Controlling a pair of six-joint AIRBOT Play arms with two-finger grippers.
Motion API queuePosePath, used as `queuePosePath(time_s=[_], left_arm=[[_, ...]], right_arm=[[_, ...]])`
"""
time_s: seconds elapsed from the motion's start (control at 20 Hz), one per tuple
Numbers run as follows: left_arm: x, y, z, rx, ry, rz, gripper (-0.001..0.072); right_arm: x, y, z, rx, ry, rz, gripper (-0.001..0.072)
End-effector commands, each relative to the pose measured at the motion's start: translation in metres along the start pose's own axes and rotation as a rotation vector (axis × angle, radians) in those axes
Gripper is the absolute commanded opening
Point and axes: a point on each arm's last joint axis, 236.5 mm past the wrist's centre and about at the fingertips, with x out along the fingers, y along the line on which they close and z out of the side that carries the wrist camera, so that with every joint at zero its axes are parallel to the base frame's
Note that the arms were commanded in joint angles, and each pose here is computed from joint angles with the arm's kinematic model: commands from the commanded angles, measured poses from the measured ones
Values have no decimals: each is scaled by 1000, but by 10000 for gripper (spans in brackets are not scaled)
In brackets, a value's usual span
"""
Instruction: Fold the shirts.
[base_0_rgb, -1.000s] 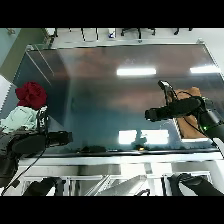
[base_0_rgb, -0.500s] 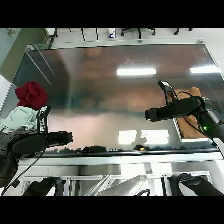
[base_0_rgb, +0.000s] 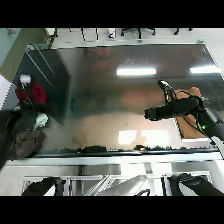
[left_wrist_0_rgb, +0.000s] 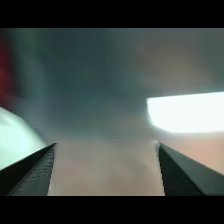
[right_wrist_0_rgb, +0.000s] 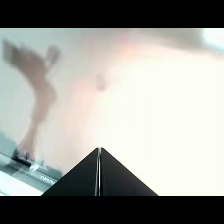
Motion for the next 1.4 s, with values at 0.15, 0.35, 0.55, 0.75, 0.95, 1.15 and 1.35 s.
queuePosePath(time_s=[0.15, 0.35, 0.55, 0.75, 0.95, 1.15, 1.35], left_arm=[[141, 170, 41, 18, 110, 341, 697], [229, 181, 1, 11, 229, 330, 697], [273, 175, -32, 12, 334, 317, 697], [280, 176, -61, -4, 462, 326, 691], [269, 173, -59, 23, 493, 321, 14], [224, 155, 24, -3, 368, 325, 13], [126, 46, 163, -112, 15, 23, 13]], right_arm=[[14, -7, -3, 19, 37, -5, 34], [21, -12, 5, 33, 11, -14, 604], [23, -13, 8, 58, 1, -17, 666], [23, -13, 8, 72, 0, -17, 666], [23, -13, 8, 73, 1, -15, 666], [23, 2, 11, 111, -6, 48, 665], [18, 30, 15, 174, -9, 162, 665]])
